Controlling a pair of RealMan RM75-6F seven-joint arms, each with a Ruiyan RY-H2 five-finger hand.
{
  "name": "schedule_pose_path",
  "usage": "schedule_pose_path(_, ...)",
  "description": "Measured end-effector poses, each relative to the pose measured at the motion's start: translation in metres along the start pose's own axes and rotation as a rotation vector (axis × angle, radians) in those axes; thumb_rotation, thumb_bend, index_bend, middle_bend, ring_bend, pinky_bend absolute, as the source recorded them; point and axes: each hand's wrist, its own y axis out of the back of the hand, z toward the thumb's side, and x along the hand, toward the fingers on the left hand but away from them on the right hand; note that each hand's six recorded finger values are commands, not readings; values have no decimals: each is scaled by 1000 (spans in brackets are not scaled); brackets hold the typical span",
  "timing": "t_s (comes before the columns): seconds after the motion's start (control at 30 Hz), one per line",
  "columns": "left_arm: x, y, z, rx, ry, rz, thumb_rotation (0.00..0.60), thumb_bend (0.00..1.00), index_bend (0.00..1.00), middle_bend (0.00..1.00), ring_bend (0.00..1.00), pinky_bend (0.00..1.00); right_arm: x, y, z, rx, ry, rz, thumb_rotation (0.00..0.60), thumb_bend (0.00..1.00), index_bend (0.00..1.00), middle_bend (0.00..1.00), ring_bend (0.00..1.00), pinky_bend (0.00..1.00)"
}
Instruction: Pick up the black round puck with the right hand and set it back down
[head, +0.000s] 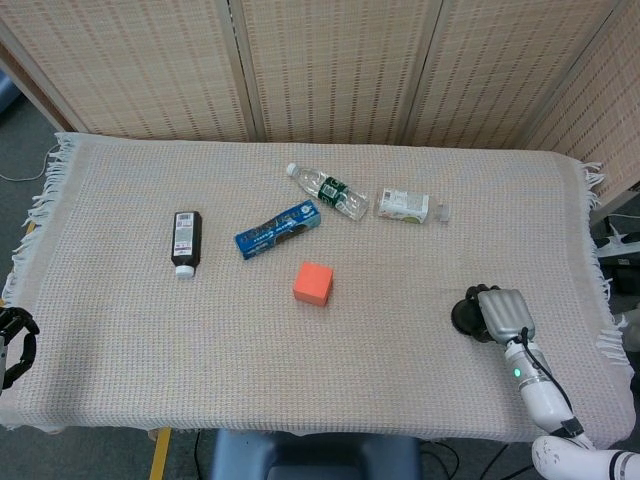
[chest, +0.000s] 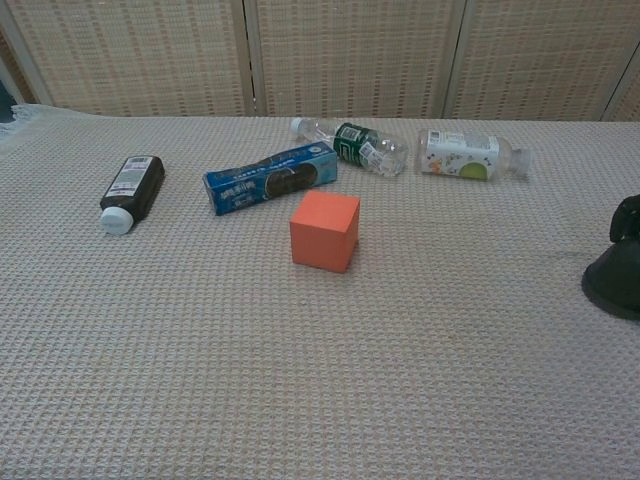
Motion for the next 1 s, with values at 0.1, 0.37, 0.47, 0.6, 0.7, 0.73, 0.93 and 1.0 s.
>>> schedule_pose_path(0.1, 0, 0, 0, 0, 0, 0, 600, 537, 566, 411, 333, 565, 0, 1, -1, -7, -6, -17, 600, 173, 522, 412, 470, 666)
schedule_pose_path(0.37, 0, 0, 0, -1, 1, -1, 600, 538, 569, 412, 333, 565, 2, 8, -1, -54, -2, -37, 600, 172, 533, 418, 479, 671)
schedule_pose_path(0.47, 0, 0, 0, -3, 2, -2, 600, 538, 572, 411, 333, 565, 7, 16, -1, -98, 11, -51, 600, 173, 538, 421, 484, 674)
schedule_pose_path(0.6, 0, 1, -1, -5, 3, 1, 600, 537, 572, 411, 333, 566, 20, 33, -10, -141, 16, -100, 600, 173, 541, 423, 486, 675)
schedule_pose_path(0.7, 0, 1, -1, -6, 5, 1, 600, 537, 572, 411, 333, 566, 30, 38, -23, -132, -4, -102, 600, 172, 542, 424, 487, 675)
schedule_pose_path(0.73, 0, 1, -1, -6, 4, 0, 600, 536, 572, 411, 333, 565, 33, 38, -27, -125, -12, -94, 600, 172, 542, 424, 487, 675)
schedule_pose_path(0.93, 0, 1, 0, -4, 2, 1, 600, 537, 573, 411, 333, 565, 42, 24, -47, -89, -71, 6, 600, 173, 540, 423, 487, 675)
schedule_pose_path(1.0, 0, 1, 1, -4, 2, 1, 600, 537, 573, 412, 333, 565, 43, 21, -51, -83, -80, 25, 600, 173, 535, 423, 487, 677)
